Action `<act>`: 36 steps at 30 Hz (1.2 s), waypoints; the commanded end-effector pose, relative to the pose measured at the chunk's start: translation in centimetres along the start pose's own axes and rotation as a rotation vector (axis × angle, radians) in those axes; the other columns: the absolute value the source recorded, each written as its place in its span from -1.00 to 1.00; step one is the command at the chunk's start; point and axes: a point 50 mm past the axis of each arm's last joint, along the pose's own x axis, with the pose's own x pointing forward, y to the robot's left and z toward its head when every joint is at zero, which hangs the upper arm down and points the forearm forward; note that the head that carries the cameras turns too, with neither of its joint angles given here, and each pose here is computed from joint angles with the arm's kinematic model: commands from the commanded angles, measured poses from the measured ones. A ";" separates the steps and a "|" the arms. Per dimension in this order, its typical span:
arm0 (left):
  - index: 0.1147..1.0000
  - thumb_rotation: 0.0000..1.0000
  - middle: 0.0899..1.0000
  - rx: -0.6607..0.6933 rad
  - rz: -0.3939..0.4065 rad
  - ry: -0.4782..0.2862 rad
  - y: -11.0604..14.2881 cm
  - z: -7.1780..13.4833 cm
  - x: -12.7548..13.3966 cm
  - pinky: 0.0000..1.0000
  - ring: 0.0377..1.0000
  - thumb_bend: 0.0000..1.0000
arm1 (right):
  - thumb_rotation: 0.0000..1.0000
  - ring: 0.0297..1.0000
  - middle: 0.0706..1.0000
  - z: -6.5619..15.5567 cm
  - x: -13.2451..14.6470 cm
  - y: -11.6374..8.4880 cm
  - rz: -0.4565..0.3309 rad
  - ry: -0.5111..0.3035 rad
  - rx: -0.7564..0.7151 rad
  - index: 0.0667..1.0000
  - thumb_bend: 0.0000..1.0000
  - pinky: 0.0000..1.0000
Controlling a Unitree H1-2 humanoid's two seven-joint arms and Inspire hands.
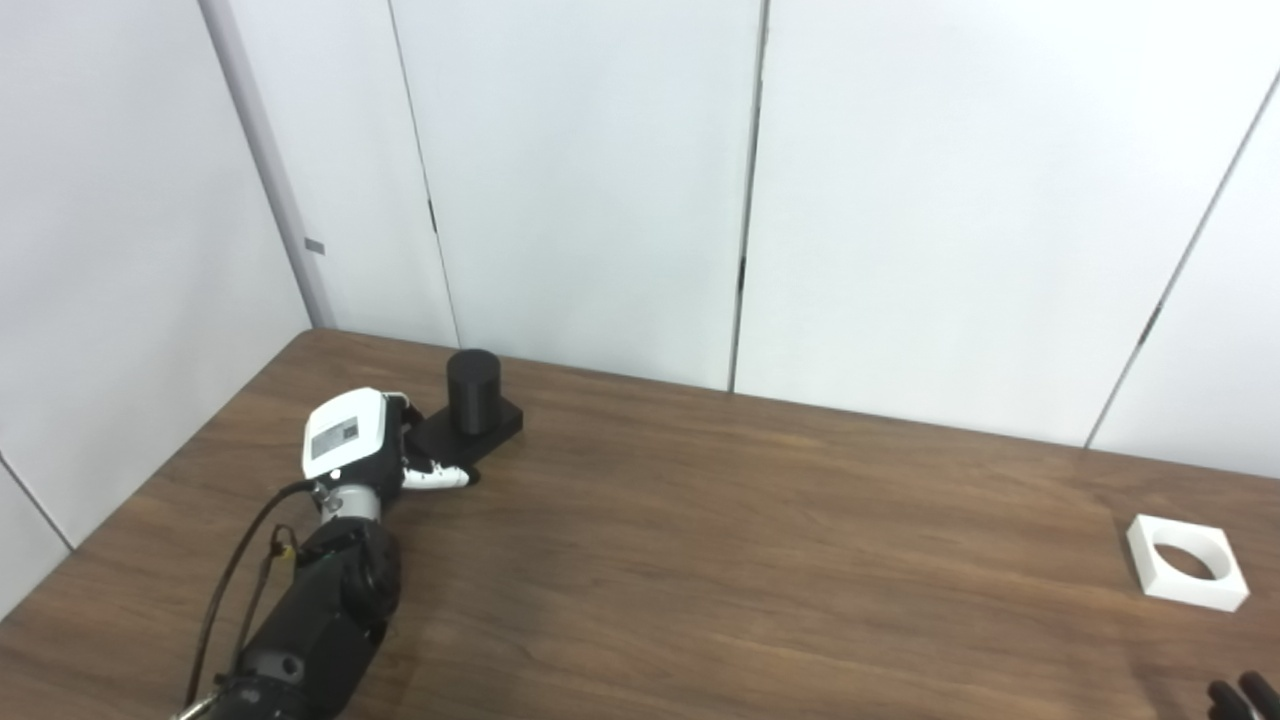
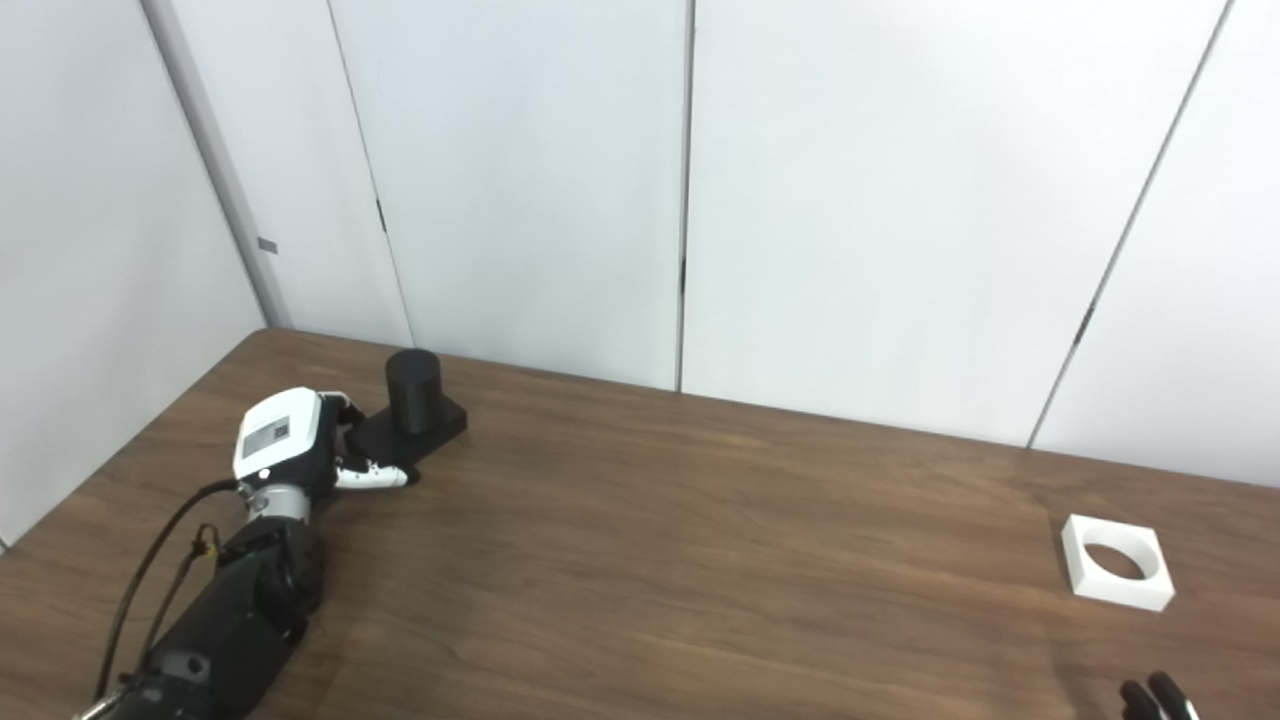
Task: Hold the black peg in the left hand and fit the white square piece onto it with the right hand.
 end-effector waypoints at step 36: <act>-0.15 -0.89 0.49 -0.328 -0.174 -0.525 5.2 11.0 -14.3 0.35 0.54 0.00 | 1.00 1.00 0.92 0.8 -1.5 3.7 -0.023 0.024 0.064 0.97 0.04 1.00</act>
